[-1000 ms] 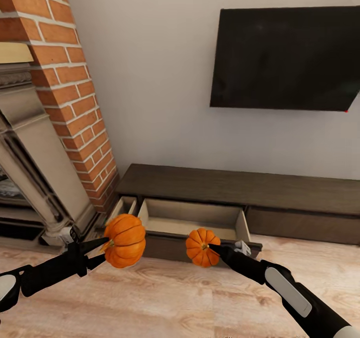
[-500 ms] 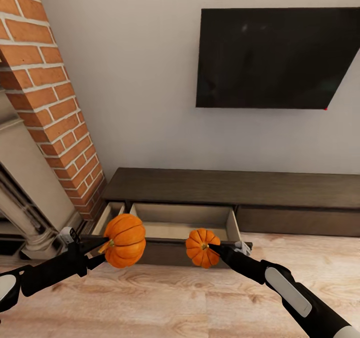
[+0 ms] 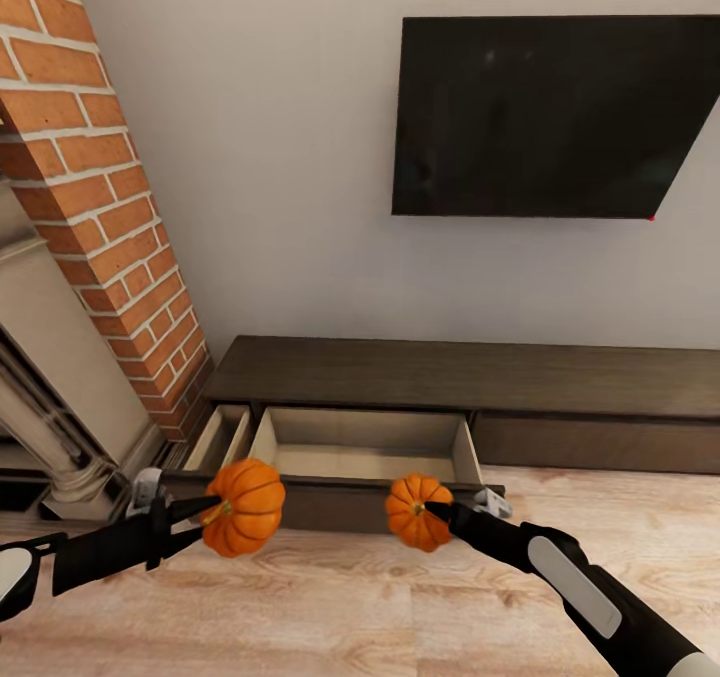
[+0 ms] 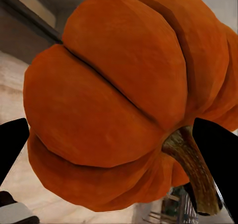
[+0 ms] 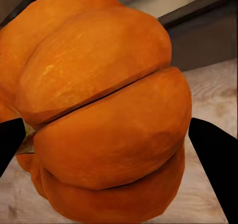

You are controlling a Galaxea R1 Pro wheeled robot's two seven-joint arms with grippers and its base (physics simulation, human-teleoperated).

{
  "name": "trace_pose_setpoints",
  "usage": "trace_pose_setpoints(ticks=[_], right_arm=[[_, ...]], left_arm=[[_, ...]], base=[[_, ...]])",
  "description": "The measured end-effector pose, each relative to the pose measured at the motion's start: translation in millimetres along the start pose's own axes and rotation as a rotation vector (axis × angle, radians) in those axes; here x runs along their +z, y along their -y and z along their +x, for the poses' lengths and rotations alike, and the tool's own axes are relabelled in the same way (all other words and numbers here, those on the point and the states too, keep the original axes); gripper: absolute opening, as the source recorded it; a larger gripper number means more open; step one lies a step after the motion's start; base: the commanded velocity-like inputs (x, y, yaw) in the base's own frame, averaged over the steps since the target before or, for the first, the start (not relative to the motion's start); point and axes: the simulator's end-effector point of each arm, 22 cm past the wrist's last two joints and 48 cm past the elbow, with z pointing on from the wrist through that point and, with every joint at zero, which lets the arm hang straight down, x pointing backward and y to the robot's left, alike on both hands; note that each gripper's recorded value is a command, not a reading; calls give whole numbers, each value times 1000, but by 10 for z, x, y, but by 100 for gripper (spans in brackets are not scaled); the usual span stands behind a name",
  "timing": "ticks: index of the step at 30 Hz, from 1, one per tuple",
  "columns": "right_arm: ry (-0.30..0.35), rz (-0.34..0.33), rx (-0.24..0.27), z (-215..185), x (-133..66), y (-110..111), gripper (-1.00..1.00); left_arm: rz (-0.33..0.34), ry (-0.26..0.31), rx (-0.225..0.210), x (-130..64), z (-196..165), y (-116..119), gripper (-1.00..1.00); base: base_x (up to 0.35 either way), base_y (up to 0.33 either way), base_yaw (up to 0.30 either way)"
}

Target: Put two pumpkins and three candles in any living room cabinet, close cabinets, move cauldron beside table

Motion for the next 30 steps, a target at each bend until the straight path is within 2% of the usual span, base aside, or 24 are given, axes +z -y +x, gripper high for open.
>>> trace_pose_setpoints(ticks=[5, 8, 10, 12, 15, 18, 21, 25, 30], right_arm=[[11, 44, -53, -31, 0, 79, -100], [23, 41, -90, -73, -7, 12, -100], [33, 22, -114, -108, -18, -115, -100], [49, -6, -153, -170, -35, -325, -100], [69, -4, -193, -243, -46, -474, -100], [83, -15, -196, -268, -13, -648, -100], [88, -29, -196, -256, 18, -767, -100], [107, -26, -228, -275, 41, -833, -100], [150, -28, -260, -311, 91, -944, -100]], left_arm=[[-117, 42, 29, -9, -98, -263, -100], [-164, 73, 45, 58, -143, -356, -100], [-192, 89, 68, 166, -205, -346, -100], [-252, 106, 106, 358, -271, -351, -100], [-316, 124, 138, 637, -305, -294, -100], [-336, 143, 157, 866, -370, -117, -100], [-329, 153, 162, 1043, -387, 68, -100], [-316, 170, 193, 1115, -483, 271, -100], [-315, 145, 225, 1199, -403, 343, -100]], base=[[0, 0, 0], [0, 0, 0], [0, 0, 0], [0, 0, 0], [0, 0, 0], [0, 0, 0], [0, 0, 0], [0, 0, 0], [0, 0, 0]])
